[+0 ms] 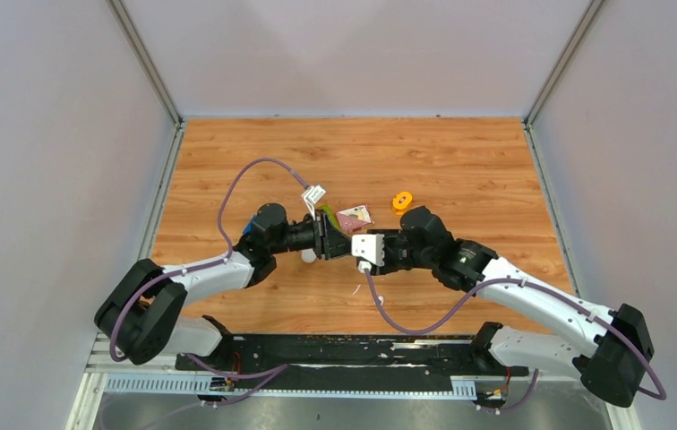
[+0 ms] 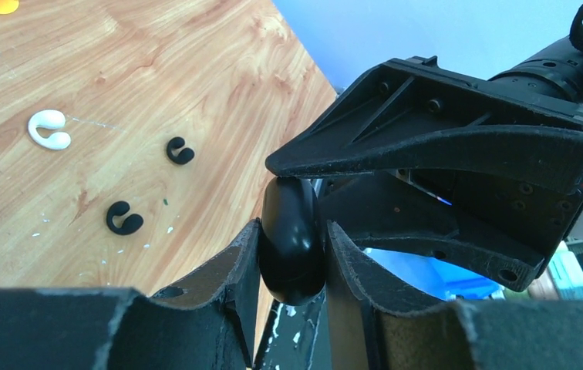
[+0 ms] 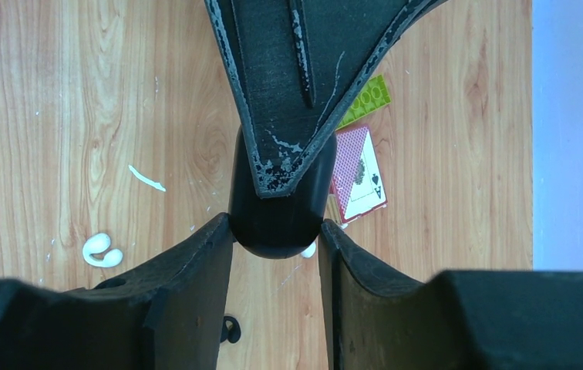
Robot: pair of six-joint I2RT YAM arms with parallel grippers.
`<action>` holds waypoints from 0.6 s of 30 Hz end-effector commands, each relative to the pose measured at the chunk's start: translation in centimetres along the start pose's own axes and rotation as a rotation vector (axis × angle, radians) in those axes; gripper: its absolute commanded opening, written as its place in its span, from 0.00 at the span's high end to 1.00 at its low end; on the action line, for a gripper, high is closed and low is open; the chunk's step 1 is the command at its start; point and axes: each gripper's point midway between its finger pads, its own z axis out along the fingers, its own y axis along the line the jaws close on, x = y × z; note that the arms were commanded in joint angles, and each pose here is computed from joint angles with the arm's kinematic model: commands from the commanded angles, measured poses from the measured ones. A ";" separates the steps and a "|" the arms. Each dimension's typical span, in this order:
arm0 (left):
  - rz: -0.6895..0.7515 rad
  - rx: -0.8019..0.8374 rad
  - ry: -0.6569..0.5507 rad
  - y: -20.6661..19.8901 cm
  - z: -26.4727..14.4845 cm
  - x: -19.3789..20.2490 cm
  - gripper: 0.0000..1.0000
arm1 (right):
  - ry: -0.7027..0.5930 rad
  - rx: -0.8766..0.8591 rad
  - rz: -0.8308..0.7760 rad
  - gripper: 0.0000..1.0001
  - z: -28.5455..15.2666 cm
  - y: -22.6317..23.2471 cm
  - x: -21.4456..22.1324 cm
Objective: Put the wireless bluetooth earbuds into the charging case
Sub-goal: Pass from the right arm to the left, then pass from the left arm to the right
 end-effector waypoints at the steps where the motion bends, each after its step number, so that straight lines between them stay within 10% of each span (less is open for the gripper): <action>1: 0.092 0.014 0.023 -0.3 0.3 0.6 0.79 | -0.049 0.048 0.013 0.53 -0.2 -1.6 -1.9; 8: 0.381 0.042 -0.139 0.0 -2.1 1.4 0.82 | -0.181 -0.130 0.262 0.34 -3.3 -1.7 -2.9; 18: 0.681 0.145 -0.201 -1.1 -3.0 4.2 0.79 | -0.208 -0.495 0.491 0.50 -2.5 1.3 -3.0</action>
